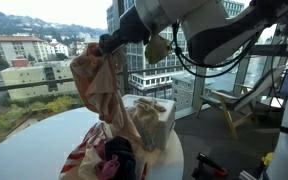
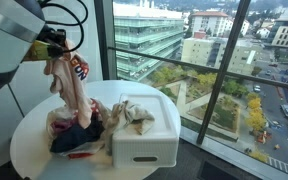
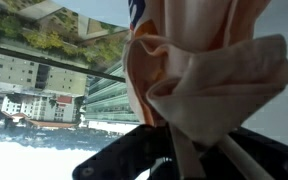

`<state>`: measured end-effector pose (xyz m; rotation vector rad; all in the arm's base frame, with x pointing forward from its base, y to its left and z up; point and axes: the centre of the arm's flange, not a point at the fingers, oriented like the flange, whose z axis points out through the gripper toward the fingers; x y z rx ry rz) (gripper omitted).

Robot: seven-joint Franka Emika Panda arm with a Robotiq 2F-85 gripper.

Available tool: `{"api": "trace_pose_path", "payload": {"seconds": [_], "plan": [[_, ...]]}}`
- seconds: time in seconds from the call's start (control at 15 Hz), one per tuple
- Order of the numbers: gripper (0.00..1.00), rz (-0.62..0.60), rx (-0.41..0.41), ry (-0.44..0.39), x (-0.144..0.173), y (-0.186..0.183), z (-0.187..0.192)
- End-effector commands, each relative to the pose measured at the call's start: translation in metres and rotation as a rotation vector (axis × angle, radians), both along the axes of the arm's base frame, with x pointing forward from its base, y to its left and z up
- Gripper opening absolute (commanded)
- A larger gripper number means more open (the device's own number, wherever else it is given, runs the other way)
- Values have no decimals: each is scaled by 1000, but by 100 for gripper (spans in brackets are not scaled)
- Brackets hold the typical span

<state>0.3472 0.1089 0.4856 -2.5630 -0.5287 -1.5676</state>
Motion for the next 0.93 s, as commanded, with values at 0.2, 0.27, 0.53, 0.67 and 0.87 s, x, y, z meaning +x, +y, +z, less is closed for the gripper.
{"api": "trace_pose_path", "payload": {"seconds": [0.2,0.27,0.53,0.67,0.87], "plan": [[3,120,113,178,21,-13,-69],[2,137,122,193,24,-11,-76],[2,225,166,211,29,-3,-93],[2,226,199,247,37,-6,-107],[2,179,229,333,53,-21,-143]]}}
